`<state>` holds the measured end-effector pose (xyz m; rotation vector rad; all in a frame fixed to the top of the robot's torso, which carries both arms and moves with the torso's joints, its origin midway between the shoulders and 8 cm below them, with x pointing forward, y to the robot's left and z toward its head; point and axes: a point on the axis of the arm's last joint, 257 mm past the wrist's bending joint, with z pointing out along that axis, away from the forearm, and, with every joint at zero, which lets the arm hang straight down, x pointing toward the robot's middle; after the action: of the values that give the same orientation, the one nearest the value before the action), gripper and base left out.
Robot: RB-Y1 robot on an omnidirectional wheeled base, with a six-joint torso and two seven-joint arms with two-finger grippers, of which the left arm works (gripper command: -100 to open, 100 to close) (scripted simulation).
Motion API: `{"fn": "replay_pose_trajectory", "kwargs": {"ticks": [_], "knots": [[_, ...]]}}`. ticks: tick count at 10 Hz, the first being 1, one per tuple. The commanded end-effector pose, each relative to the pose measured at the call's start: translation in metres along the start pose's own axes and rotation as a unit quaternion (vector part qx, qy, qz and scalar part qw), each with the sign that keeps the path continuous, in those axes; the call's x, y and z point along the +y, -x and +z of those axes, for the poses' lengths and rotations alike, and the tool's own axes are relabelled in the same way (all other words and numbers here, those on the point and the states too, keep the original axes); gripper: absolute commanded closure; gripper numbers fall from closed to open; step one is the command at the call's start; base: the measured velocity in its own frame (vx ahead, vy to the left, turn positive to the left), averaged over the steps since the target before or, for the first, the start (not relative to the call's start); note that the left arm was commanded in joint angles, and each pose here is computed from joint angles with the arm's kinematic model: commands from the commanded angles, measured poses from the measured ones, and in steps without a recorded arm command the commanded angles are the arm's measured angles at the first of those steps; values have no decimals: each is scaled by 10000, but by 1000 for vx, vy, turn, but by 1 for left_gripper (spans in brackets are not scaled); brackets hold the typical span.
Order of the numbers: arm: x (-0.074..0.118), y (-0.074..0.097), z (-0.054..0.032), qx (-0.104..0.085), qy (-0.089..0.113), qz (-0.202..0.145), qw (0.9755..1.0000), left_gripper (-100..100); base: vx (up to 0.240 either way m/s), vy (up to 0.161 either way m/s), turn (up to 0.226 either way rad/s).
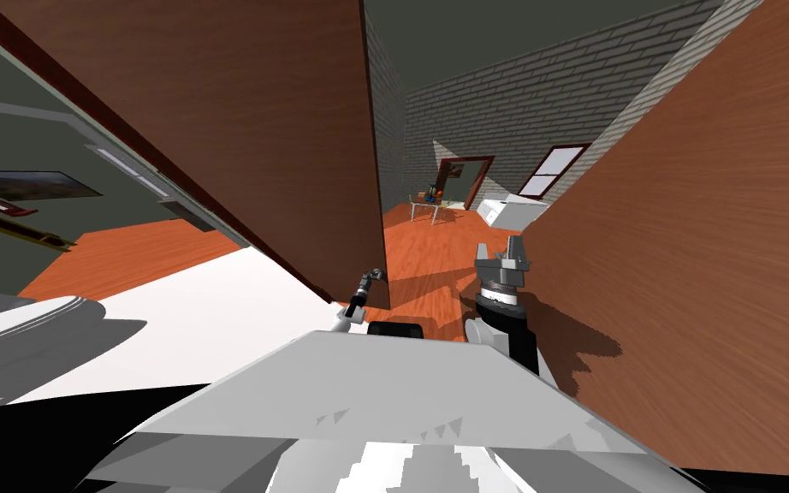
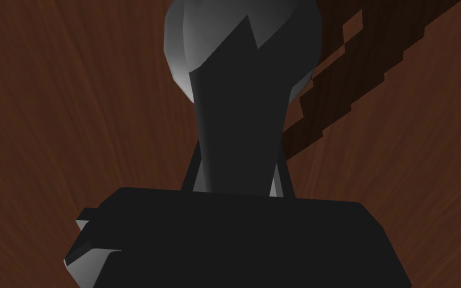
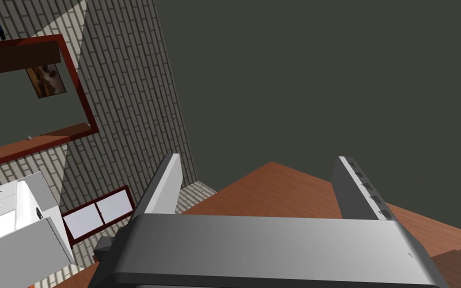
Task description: Push the door open
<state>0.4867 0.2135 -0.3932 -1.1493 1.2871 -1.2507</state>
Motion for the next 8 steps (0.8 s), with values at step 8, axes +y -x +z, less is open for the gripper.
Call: {"fn": "replay_pose_trajectory", "kwargs": {"ticks": [8], "knots": [[-14,497,-30,-704,-17,-81,9975,100,176,-130,75]]}}
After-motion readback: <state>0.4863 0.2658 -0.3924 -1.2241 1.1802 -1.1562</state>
